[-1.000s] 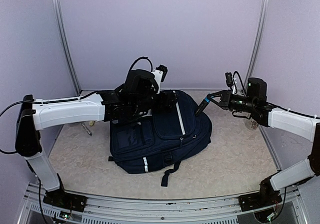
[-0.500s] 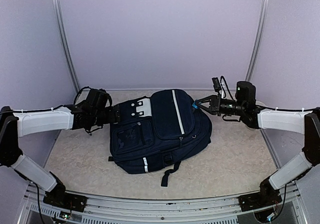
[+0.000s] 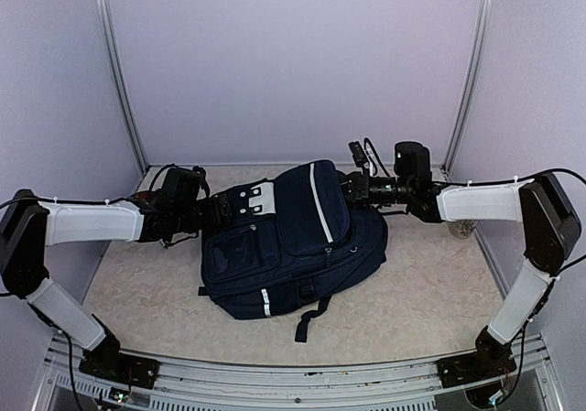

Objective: Pack the student bag
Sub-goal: Place the glue stick in the upper front pocket of the bag, then pick up the pen at the center of the board.

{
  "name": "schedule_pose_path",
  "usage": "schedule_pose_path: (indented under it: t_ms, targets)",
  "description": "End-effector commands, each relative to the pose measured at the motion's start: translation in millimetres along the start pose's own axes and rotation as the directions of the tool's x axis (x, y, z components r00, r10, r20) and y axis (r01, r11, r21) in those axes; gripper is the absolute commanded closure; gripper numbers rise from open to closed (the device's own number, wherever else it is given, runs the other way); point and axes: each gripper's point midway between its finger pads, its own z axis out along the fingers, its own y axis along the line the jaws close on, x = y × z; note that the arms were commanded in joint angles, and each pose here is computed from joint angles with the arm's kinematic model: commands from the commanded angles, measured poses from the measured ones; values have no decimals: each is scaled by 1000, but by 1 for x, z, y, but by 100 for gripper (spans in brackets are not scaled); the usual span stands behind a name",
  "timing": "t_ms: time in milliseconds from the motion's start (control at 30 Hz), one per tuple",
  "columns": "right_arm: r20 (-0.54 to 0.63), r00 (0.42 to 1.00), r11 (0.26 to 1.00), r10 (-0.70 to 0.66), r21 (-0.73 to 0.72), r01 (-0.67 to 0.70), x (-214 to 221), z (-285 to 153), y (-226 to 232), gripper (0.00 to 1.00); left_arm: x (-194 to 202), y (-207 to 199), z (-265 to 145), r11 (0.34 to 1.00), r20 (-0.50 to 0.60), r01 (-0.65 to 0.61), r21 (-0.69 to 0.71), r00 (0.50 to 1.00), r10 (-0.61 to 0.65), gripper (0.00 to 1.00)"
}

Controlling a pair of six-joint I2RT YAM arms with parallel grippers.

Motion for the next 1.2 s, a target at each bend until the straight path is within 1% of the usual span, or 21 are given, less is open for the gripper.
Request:
schedule_pose_path:
  t_ms: [0,33,100,167,233,333,433,467,533,567,633,700,733,800,933,1033,1100,1133,1167]
  targets:
    - [-49,998,982,-36,181,44,0,4,-27,76,-34,-3,-16,999,58,-33,23,998,32,12]
    - [-69,996,972,-57,225,72,-3,3,-32,69,-39,6,-17,1000,54,-12,11,998,11,12]
    - [-108,988,941,-111,308,140,-11,-3,-36,58,-42,40,-12,996,7,74,-47,997,-74,13]
    - [-153,975,890,-163,403,212,-18,-16,-39,37,-44,75,-8,982,-25,151,-115,988,-155,14]
    - [-161,962,821,-221,502,273,-35,-33,-36,30,-46,102,-5,968,-27,180,-176,982,-187,14]
    - [-137,940,730,-313,598,331,-63,-59,-19,20,-47,147,0,938,-20,205,-279,975,-219,14]
    - [-117,921,658,-372,666,350,-81,-81,-4,18,-45,181,12,909,-49,192,-369,973,-225,16]
    - [-113,916,646,-384,676,354,-84,-86,0,18,-44,188,17,904,-60,189,-384,972,-229,22]
    - [-107,909,644,-404,672,366,-85,-90,8,18,-45,197,30,896,-73,179,-406,971,-227,28]
    - [-105,907,647,-407,668,368,-84,-91,9,18,-47,199,37,897,-78,170,-409,972,-220,29]
    - [-106,909,657,-402,658,367,-78,-92,10,18,-49,199,56,903,-109,149,-402,972,-210,28]
    - [-112,914,661,-391,657,363,-73,-93,8,18,-42,202,73,903,-169,123,-411,964,-208,28]
    - [-117,916,660,-383,659,360,-70,-94,6,18,-36,209,78,891,-189,113,-439,958,-214,28]
    - [-121,917,658,-379,661,360,-66,-96,5,18,-25,223,80,858,-206,96,-505,952,-228,27]
    - [-115,915,668,-387,649,364,-62,-97,7,19,-18,238,80,824,-203,64,-563,956,-213,25]
    - [-110,913,673,-393,643,367,-62,-96,8,19,-6,240,91,836,-254,48,-547,942,-220,26]
    - [-109,911,669,-397,645,369,-64,-96,9,19,5,236,98,852,-290,46,-521,930,-228,33]
    - [-109,911,669,-397,646,369,-64,-96,9,19,9,235,100,856,-301,45,-515,925,-230,39]
    - [-106,911,669,-398,646,367,-64,-97,10,19,13,235,99,857,-307,47,-513,922,-234,48]
